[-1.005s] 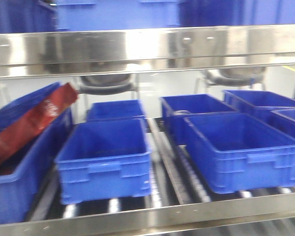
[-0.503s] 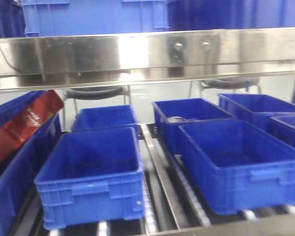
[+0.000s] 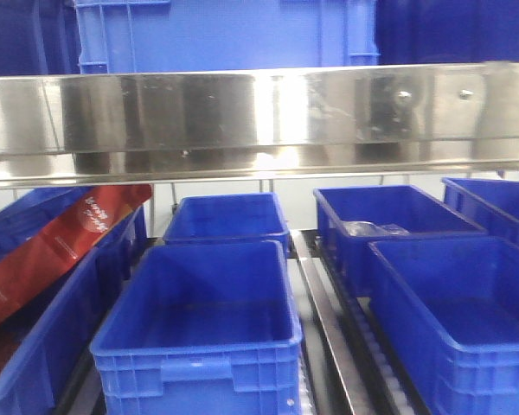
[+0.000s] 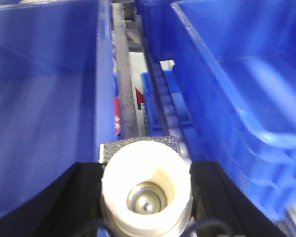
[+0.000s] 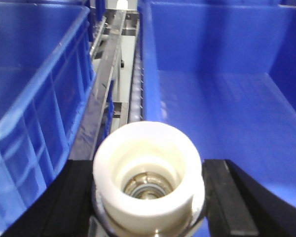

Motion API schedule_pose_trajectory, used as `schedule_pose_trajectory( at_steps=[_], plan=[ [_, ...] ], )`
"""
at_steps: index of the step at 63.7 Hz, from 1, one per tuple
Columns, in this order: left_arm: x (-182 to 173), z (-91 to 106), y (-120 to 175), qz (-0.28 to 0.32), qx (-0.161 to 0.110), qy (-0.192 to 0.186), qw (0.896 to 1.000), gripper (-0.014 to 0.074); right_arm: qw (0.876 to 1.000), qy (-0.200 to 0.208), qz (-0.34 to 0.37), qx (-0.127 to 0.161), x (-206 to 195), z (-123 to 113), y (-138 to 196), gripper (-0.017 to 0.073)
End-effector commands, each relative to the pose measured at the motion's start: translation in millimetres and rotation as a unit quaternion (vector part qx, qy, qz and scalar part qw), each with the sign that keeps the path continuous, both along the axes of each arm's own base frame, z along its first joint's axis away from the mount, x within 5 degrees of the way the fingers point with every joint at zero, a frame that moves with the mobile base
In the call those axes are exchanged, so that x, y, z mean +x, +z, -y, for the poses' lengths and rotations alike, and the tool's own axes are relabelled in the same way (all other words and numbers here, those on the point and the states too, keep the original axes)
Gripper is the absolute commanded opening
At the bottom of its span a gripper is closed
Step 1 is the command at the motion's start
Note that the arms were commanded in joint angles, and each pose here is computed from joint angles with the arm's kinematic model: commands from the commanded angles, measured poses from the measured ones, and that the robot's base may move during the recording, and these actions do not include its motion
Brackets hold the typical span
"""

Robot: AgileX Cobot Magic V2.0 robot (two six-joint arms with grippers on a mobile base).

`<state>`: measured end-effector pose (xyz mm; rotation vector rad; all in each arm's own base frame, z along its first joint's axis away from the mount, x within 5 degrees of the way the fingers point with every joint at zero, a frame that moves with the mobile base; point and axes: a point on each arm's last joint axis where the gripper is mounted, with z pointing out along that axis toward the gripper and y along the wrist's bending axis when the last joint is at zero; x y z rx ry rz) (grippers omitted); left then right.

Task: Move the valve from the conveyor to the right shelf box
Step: 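Move both held valves down over the blue boxes on the shelf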

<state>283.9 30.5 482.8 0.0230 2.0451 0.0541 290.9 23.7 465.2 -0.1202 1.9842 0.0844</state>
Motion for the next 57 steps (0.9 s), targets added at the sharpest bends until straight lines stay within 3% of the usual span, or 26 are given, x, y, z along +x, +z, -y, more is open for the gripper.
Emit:
schedule_pose_trajectory(
  at_steps=[1, 57],
  plan=[
    [-3.1, 1.5, 11.3, 0.040, -0.004, 0.001, 0.999, -0.0111, 0.998, -0.001, 0.057, -0.001, -4.6, 0.5, 17.5, -0.0154],
    [-3.1, 1.5, 11.3, 0.040, -0.004, 0.001, 0.999, -0.0111, 0.998, -0.001, 0.058, -0.001, -4.5, 0.5, 17.7, -0.0154]
  ],
)
